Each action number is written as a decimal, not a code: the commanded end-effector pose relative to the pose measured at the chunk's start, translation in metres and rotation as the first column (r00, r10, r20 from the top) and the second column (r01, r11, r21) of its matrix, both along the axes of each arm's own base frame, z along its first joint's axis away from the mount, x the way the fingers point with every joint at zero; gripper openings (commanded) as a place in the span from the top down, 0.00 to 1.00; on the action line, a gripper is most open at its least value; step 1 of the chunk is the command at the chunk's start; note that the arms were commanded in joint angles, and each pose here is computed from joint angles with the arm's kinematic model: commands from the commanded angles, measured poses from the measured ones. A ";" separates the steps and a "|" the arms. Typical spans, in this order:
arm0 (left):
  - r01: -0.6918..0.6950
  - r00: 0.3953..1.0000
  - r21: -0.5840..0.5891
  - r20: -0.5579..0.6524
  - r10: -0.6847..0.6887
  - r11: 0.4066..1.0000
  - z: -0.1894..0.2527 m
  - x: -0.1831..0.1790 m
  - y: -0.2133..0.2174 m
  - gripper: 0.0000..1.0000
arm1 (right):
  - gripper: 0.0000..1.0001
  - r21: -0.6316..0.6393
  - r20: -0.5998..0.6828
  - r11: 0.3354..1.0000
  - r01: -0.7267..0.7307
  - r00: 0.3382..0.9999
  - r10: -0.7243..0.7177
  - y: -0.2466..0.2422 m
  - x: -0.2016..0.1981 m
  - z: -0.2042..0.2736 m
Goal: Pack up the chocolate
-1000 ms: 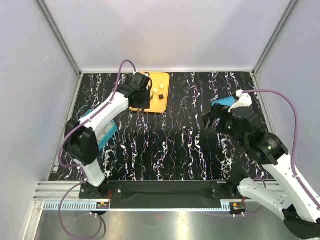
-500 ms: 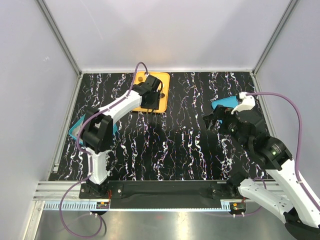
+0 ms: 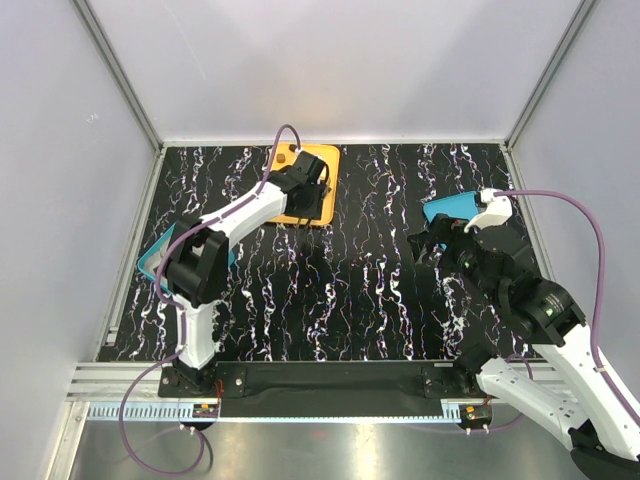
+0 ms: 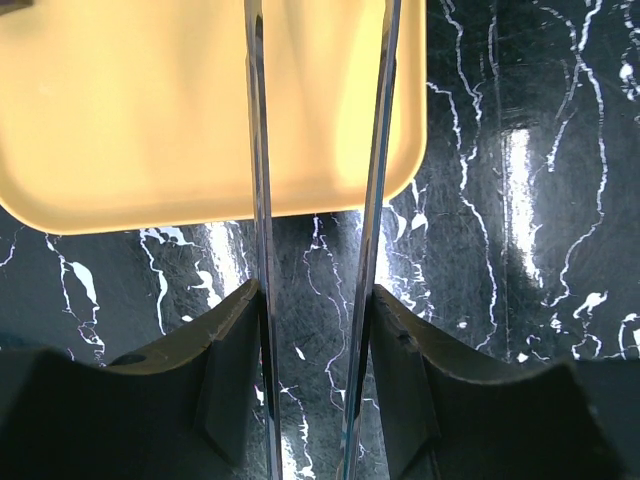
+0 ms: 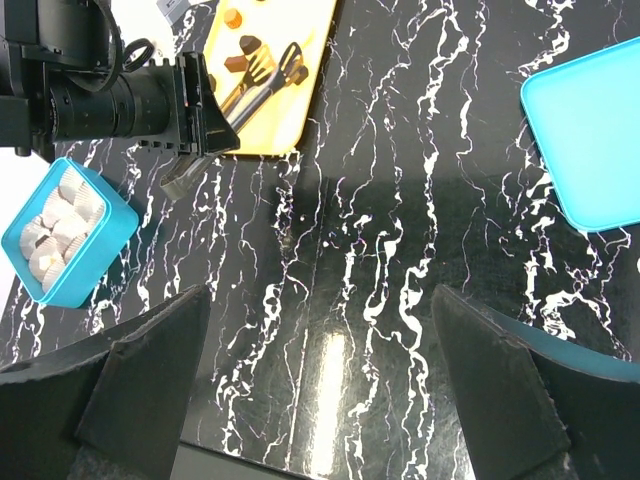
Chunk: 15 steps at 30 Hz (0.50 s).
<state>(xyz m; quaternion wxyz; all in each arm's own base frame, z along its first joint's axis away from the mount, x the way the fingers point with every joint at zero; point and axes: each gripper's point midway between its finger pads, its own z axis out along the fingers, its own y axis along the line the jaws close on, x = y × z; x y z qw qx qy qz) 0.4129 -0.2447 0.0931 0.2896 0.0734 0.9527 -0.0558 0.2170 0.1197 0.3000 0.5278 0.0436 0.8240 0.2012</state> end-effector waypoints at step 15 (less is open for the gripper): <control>0.038 0.989 -0.020 0.141 -0.035 0.999 0.040 0.021 -0.010 0.52 | 0.00 0.042 0.038 0.999 -0.001 0.999 -0.001 0.003 0.002 0.011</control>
